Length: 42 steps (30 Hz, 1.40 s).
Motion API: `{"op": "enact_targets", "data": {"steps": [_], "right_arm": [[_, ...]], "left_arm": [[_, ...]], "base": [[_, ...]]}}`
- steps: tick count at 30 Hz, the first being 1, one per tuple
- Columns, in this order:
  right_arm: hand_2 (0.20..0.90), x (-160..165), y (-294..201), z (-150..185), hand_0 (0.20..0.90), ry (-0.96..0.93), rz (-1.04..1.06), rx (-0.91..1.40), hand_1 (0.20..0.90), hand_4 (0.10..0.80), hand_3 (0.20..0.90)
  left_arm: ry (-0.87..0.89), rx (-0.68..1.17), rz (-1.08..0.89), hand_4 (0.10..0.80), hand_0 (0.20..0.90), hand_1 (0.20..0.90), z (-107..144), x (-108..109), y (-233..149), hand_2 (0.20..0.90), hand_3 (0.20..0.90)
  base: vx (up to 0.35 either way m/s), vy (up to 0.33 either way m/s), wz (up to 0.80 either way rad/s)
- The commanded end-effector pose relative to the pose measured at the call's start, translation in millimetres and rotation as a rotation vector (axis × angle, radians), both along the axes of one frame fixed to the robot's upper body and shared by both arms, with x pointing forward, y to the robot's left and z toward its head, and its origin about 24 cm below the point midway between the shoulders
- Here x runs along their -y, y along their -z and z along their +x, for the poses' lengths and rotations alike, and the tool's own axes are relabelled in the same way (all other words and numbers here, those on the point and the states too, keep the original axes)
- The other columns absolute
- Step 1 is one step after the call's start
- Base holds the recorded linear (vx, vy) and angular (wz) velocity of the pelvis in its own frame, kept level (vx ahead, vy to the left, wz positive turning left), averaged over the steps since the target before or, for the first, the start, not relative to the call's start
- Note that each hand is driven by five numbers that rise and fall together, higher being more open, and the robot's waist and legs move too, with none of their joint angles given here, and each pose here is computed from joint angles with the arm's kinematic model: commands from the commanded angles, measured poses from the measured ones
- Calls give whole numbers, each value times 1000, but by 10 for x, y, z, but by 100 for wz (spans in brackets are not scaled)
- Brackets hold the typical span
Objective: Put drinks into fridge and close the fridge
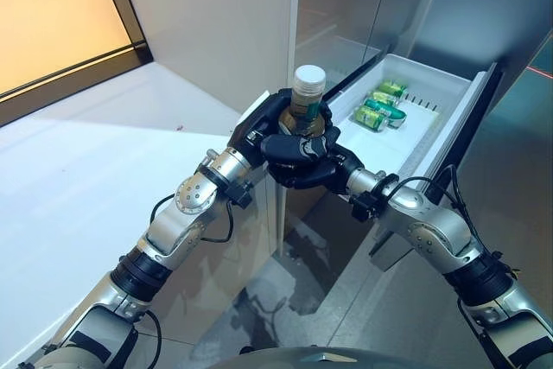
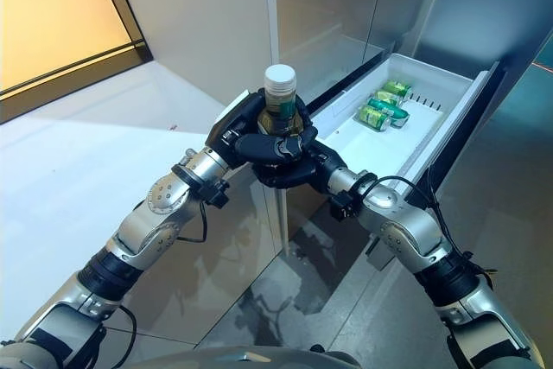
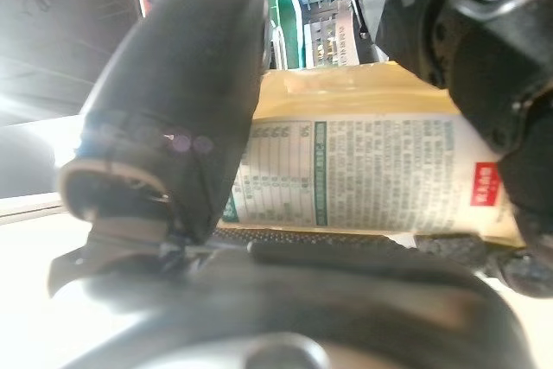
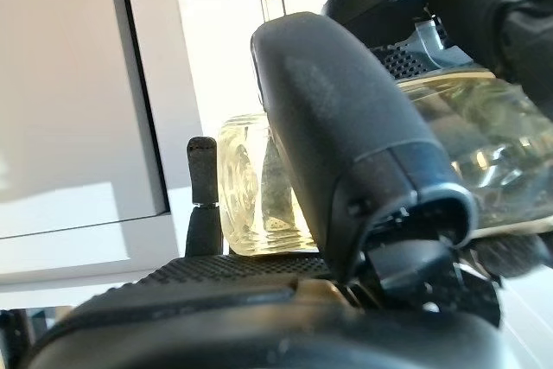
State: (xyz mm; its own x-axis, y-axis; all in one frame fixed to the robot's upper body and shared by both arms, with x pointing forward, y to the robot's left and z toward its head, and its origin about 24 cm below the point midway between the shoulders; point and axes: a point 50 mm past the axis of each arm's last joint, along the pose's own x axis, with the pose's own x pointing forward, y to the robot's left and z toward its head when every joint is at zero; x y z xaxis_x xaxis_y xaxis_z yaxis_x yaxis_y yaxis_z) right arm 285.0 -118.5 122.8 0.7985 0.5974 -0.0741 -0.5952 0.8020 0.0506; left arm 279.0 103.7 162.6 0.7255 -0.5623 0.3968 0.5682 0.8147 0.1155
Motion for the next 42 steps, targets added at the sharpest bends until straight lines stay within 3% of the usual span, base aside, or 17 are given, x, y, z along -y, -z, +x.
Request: {"op": "enact_targets", "data": {"steps": [1,9,18,19,21,23,28,30,33,37,42], "right_arm": [[300,63,-1009,77,300,89,246,463,300,100,200],[300,615,-1356,241,300,515,96,709,300,100,200],[300,942,-1334,357,300,692,76,695,300,100,200],[300,992,-1341,382,300,727,61,699,300,100,200],[300,1123,-1348,471,300,810,75,673,300,100,200],[300,1160,-1322,520,300,850,75,659,300,100,200],[300,1196,-1320,582,300,886,50,641,300,100,200],[300,1276,-1333,688,300,950,-43,632,300,100,200],[300,1453,-1356,791,300,1022,-177,604,300,100,200],[300,1731,-1308,894,300,1103,-393,524,300,100,200],[300,1964,-1289,901,300,1150,-573,454,300,100,200]], "left_arm": [[8,449,-161,800,900,900,-228,53,-708,900,900],[-186,748,-305,800,900,900,-434,-232,-1063,900,900],[-189,765,-362,800,900,900,-473,-302,-1149,900,900],[-164,723,-368,800,900,900,-440,-285,-1143,900,900],[90,470,-391,800,900,900,-320,-142,-997,900,900],[245,335,-425,800,900,900,-293,-50,-874,900,900],[420,169,-457,800,900,900,-264,70,-751,900,900],[652,-70,-458,800,900,900,-269,295,-503,900,900],[751,-280,-398,800,900,900,-289,456,-197,900,900],[877,-716,-410,800,900,900,-456,626,419,900,900],[859,-1109,-478,800,900,900,-794,600,1134,900,900]], "base": [[-31,-5,2],[-10,-4,3],[-6,-6,3],[0,0,0],[1,-1,4],[9,8,19],[9,12,14],[14,17,17],[33,20,30],[47,26,12],[56,29,12]]}}
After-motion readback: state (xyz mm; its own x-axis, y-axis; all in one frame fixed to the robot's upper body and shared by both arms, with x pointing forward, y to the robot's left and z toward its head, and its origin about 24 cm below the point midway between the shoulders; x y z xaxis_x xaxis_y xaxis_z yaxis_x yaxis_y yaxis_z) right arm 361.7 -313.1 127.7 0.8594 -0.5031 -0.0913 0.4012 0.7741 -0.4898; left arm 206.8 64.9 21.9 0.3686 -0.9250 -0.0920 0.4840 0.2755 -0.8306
